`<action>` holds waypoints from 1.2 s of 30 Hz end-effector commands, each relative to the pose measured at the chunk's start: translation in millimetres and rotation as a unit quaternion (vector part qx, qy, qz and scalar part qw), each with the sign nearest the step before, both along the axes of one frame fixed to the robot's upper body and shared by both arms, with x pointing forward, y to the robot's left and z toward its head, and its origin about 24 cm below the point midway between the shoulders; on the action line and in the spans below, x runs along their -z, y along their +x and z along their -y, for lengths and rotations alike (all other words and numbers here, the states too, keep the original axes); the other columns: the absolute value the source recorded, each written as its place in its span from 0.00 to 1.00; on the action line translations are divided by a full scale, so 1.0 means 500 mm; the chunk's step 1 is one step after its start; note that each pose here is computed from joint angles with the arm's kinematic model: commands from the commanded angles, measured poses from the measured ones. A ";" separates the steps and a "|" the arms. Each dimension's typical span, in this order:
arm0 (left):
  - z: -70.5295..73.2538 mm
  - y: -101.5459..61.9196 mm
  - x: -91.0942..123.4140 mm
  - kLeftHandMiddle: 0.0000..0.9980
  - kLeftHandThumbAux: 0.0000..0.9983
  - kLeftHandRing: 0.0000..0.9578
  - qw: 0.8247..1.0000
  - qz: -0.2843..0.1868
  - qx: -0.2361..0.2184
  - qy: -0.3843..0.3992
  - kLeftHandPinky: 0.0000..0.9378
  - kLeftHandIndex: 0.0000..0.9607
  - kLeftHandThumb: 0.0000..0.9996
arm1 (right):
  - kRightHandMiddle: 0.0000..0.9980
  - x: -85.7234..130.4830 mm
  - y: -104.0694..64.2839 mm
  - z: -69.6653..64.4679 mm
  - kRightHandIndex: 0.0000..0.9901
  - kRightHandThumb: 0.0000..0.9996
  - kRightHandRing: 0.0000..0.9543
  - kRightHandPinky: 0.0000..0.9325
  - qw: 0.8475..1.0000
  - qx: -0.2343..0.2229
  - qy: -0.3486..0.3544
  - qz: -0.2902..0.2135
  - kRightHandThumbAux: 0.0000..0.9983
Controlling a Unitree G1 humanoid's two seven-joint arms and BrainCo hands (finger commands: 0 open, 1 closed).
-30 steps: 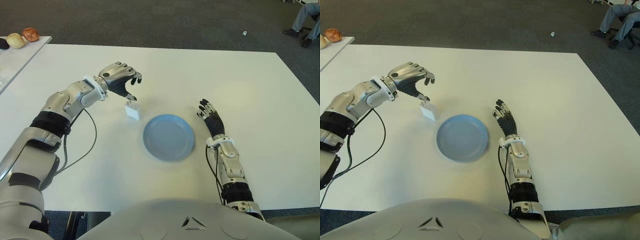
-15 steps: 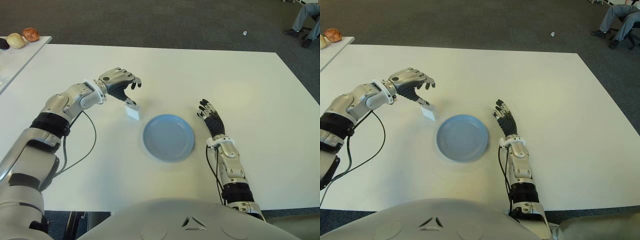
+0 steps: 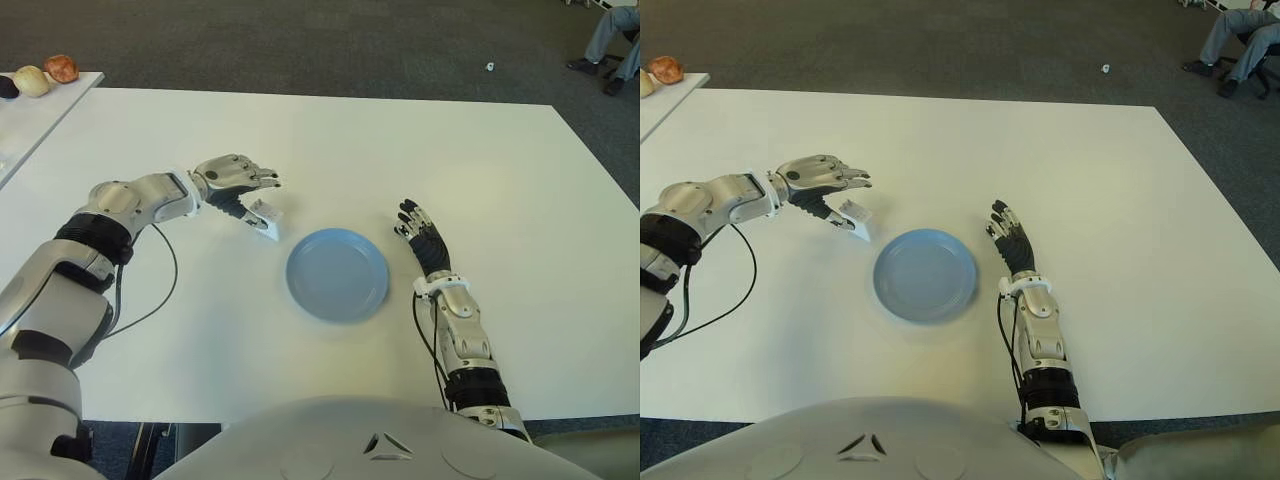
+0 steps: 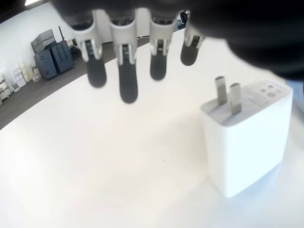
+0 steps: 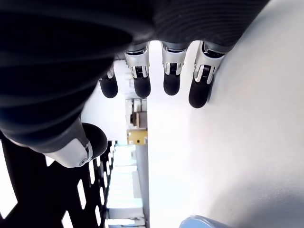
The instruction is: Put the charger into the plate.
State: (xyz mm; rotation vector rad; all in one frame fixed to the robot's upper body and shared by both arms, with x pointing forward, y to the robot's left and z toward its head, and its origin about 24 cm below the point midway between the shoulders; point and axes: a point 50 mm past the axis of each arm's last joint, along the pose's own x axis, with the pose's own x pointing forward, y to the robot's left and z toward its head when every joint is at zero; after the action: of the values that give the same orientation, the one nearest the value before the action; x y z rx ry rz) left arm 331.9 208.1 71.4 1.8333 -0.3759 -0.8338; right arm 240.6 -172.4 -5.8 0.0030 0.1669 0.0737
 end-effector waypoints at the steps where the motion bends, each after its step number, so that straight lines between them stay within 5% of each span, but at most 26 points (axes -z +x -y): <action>1: -0.001 -0.004 0.015 0.00 0.10 0.00 1.000 -0.013 0.004 0.008 0.00 0.00 0.44 | 0.00 0.015 -0.012 0.004 0.00 0.00 0.00 0.00 1.000 0.002 -0.003 -0.025 0.58; 36: -0.004 -0.018 0.043 0.00 0.18 0.00 0.998 -0.032 0.007 -0.047 0.00 0.00 0.41 | 0.01 0.013 -0.012 0.005 0.00 0.00 0.00 0.00 1.000 -0.003 0.001 -0.026 0.60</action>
State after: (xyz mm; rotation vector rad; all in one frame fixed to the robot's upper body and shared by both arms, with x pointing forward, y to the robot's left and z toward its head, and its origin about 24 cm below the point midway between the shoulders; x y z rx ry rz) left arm 324.1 210.5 53.3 1.7408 -0.3825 -0.8683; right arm 239.5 -174.4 -4.1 -0.0030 0.1677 0.0842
